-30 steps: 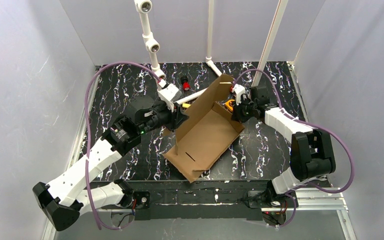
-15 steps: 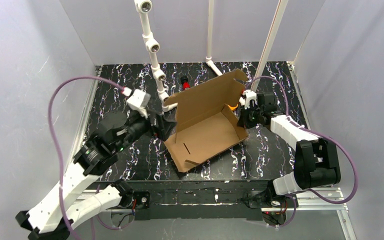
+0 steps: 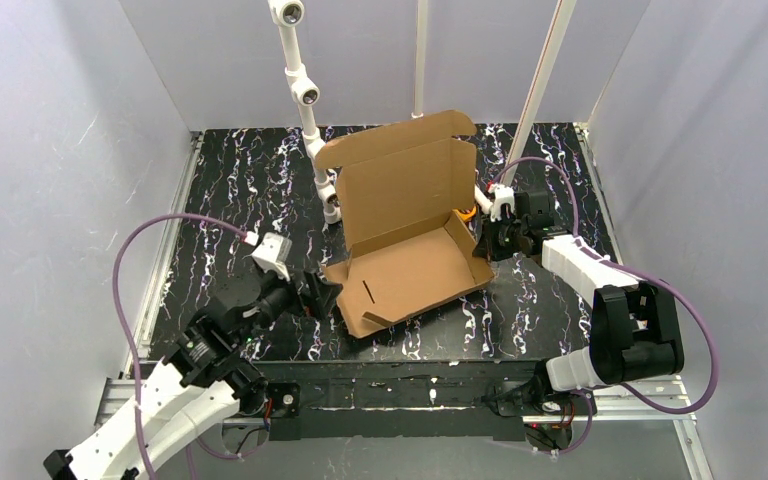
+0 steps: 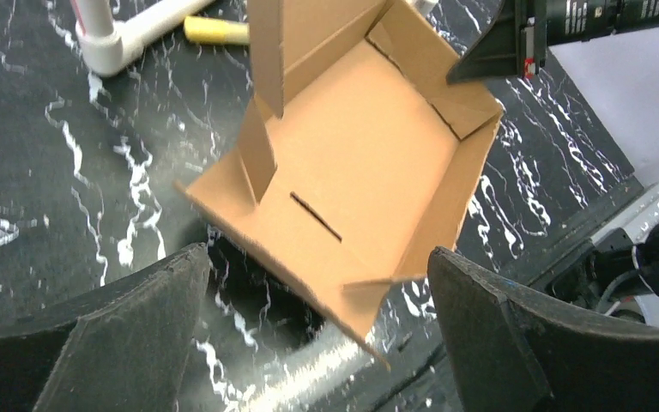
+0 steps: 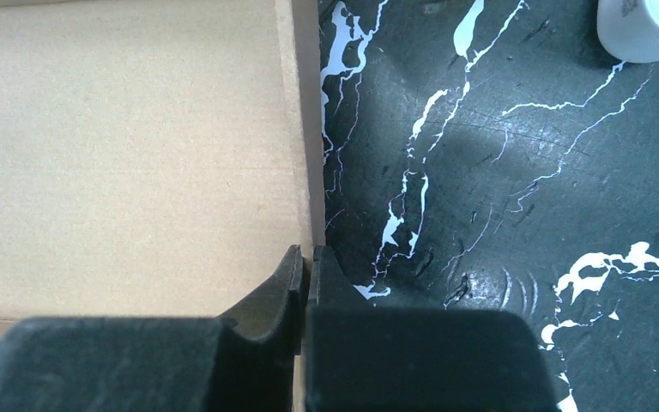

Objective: Fold the paper box

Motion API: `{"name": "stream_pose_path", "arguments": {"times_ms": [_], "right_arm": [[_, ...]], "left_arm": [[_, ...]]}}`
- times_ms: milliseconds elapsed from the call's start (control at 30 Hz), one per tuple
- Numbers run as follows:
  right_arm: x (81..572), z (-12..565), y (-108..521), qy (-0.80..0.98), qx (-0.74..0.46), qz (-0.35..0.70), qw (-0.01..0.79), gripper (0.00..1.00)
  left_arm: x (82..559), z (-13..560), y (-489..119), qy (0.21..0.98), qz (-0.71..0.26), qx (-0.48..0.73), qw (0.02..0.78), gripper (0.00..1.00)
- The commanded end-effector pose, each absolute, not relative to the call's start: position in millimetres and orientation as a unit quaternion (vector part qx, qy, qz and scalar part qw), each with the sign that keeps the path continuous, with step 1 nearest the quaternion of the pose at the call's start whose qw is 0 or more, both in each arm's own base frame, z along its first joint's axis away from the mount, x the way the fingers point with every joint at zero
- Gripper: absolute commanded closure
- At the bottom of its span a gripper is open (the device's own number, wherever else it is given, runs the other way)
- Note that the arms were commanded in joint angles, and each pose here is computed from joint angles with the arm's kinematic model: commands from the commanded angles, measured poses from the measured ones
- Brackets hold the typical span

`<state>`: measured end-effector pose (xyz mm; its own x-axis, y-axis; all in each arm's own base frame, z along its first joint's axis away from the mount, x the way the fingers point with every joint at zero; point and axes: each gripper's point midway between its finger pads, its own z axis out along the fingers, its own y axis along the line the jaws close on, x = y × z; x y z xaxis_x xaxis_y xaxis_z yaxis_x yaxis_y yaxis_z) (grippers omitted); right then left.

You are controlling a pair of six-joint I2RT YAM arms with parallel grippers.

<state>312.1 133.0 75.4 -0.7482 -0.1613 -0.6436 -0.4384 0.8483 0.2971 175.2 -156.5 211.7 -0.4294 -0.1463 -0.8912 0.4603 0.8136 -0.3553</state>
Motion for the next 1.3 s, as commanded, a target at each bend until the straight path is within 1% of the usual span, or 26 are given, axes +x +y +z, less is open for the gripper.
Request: {"name": "stream_pose_path", "arguments": {"times_ms": [0, 133, 200, 267, 367, 467, 600, 700, 800, 900, 1000, 1133, 1167, 1267], "right_arm": [[321, 97, 140, 0.890, -0.194, 0.234, 0.340, 0.99], [317, 102, 137, 0.885, -0.209, 0.226, 0.350, 0.99], [317, 106, 134, 0.883, -0.209, 0.217, 0.361, 0.99], [317, 107, 132, 0.882, -0.208, 0.211, 0.366, 0.99], [316, 107, 128, 0.885, -0.205, 0.203, 0.366, 0.99], [317, 108, 123, 0.885, -0.201, 0.198, 0.370, 0.99], [318, 108, 116, 0.888, -0.190, 0.199, 0.368, 0.99], [317, 106, 108, 0.892, -0.179, 0.199, 0.363, 0.99], [313, 102, 104, 0.895, -0.174, 0.197, 0.359, 0.99], [313, 103, 104, 0.895, -0.171, 0.198, 0.362, 0.99], [313, 100, 105, 0.897, -0.171, 0.201, 0.354, 0.99], [313, 96, 106, 0.898, -0.173, 0.207, 0.348, 0.99], [313, 95, 107, 0.898, -0.174, 0.208, 0.346, 0.99], [312, 94, 108, 0.899, -0.174, 0.211, 0.343, 0.99]], "left_arm": [[208, 258, -179, 0.739, -0.301, 0.110, 0.592, 0.03], [226, 252, -202, 0.763, -0.321, 0.081, 0.555, 0.07], [235, 251, -209, 0.760, -0.340, 0.051, 0.551, 0.07], [244, 242, -207, 0.769, -0.338, 0.012, 0.542, 0.09], [257, 233, -201, 0.779, -0.337, -0.036, 0.528, 0.18], [269, 229, -199, 0.785, -0.337, -0.060, 0.517, 0.29], [280, 228, -204, 0.793, -0.342, -0.057, 0.500, 0.33], [274, 238, -204, 0.785, -0.350, -0.028, 0.510, 0.31], [255, 249, -191, 0.776, -0.347, -0.013, 0.526, 0.30], [229, 242, -166, 0.788, -0.326, -0.022, 0.523, 0.32], [203, 215, -144, 0.813, -0.305, -0.053, 0.493, 0.45], [181, 175, -135, 0.841, -0.298, -0.079, 0.445, 0.73], [180, 167, -135, 0.844, -0.300, -0.085, 0.436, 0.77], [185, 144, -148, 0.842, -0.326, -0.101, 0.418, 0.83]]}}
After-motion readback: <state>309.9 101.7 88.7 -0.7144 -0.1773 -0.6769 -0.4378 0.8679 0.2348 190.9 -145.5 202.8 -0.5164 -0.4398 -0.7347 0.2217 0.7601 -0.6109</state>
